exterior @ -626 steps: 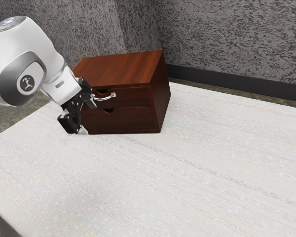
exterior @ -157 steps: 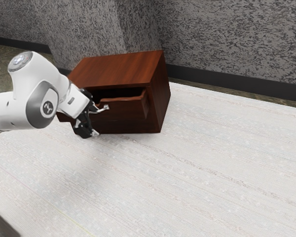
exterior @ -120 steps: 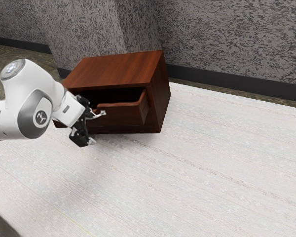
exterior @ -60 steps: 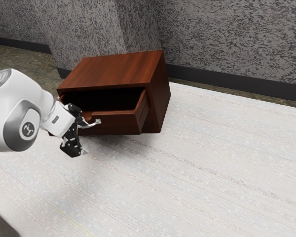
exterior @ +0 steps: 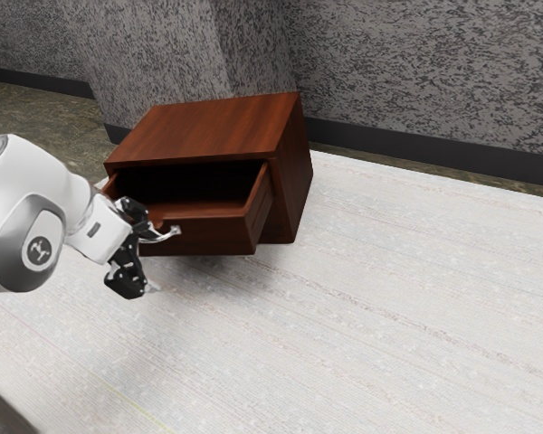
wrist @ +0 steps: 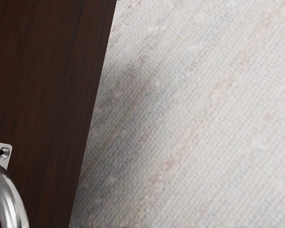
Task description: Pull the drawer handle with one arm to open the drawer
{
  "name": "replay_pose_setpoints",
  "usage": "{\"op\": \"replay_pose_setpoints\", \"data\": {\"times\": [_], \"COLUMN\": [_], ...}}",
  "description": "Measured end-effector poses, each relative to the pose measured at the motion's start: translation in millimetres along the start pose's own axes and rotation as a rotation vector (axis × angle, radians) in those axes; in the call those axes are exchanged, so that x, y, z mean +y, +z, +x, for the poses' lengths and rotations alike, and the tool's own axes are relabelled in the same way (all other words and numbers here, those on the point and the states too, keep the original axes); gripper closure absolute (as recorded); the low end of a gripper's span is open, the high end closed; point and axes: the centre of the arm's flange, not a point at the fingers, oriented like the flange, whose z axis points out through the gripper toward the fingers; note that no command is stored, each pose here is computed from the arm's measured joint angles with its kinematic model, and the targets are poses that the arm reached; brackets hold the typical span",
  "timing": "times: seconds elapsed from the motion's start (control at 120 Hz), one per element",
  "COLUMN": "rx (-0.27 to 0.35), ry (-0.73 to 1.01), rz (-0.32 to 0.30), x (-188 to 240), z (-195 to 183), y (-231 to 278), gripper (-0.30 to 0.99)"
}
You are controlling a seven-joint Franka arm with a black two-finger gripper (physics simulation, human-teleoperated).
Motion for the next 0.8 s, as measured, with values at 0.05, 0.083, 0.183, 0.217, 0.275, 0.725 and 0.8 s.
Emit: {"op": "replay_pose_setpoints", "data": {"times": [0.05, 0.083, 0.183, 0.217, 0.275, 0.725, 0.8], "rx": [0.001, 0.002, 0.005, 0.004, 0.003, 0.012, -0.017], "ry": [0.001, 0.002, 0.003, 0.004, 0.004, 0.027, 0.017], "rz": [0.002, 0.001, 0.001, 0.001, 0.001, 0.099, 0.108], "x": [1, 3, 9, 9, 10, -10, -29], "z": [0, 0, 0, -1, -1, 22, 51], "y": [-2, -3, -6, -6, -6, -75, -131], "gripper": [0.00, 0.01, 0.00, 0.00, 0.00, 0.00, 0.00]}}
